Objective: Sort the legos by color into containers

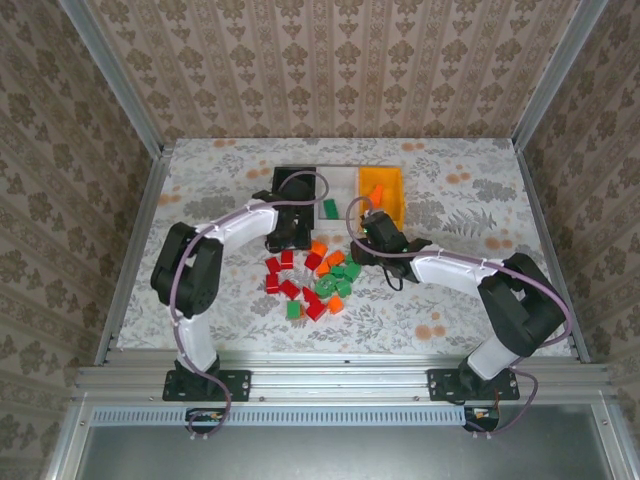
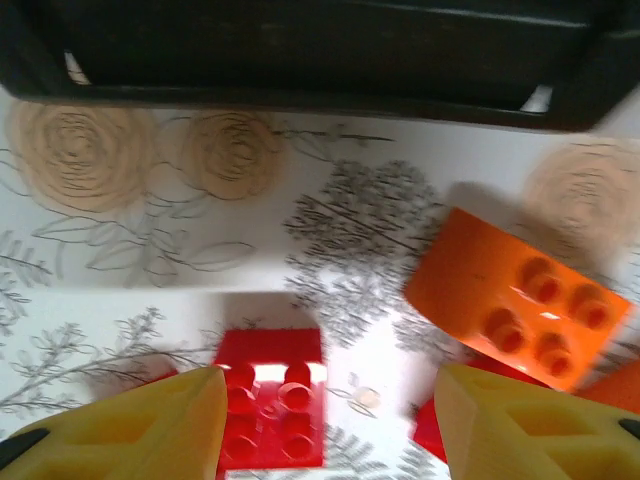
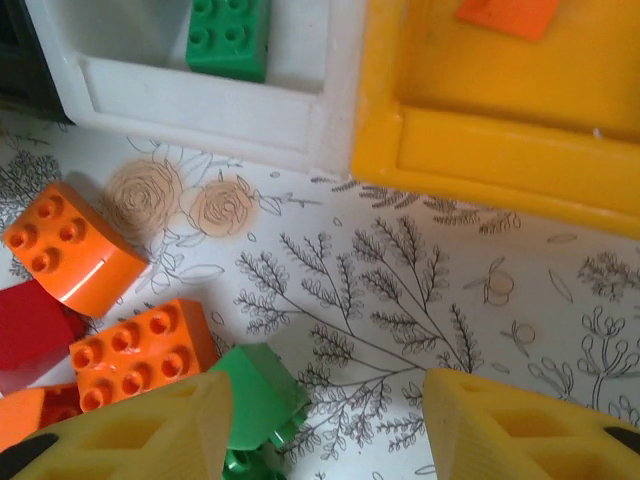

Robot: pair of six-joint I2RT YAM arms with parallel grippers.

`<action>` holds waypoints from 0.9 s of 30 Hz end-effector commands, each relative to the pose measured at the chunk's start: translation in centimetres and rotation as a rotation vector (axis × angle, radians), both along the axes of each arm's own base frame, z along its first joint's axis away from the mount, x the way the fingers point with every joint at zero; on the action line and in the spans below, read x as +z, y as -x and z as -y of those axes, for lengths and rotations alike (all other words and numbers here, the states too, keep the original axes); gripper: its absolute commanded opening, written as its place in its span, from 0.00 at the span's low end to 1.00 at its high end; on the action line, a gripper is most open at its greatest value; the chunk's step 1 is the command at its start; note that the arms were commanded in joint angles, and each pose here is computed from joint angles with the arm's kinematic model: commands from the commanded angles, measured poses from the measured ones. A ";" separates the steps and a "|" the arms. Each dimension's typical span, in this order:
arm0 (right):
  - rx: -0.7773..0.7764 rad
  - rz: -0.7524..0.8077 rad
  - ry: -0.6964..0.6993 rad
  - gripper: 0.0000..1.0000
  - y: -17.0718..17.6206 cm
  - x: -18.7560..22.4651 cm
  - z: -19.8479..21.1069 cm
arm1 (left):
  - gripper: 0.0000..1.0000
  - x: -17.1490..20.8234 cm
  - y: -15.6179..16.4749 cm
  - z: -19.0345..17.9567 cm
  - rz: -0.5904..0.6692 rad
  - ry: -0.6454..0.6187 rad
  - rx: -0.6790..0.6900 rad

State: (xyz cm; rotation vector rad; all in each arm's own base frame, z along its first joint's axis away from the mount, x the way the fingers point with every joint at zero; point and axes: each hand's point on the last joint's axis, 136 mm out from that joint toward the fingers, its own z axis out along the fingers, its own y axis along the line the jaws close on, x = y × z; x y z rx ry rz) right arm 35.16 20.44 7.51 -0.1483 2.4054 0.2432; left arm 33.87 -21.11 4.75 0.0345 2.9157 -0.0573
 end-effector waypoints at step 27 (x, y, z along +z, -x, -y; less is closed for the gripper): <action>-0.085 0.106 -0.053 0.53 -1.2 2.0 0.5 | 0.29 -2.9 1.5 -0.5 -0.008 -0.095 -0.068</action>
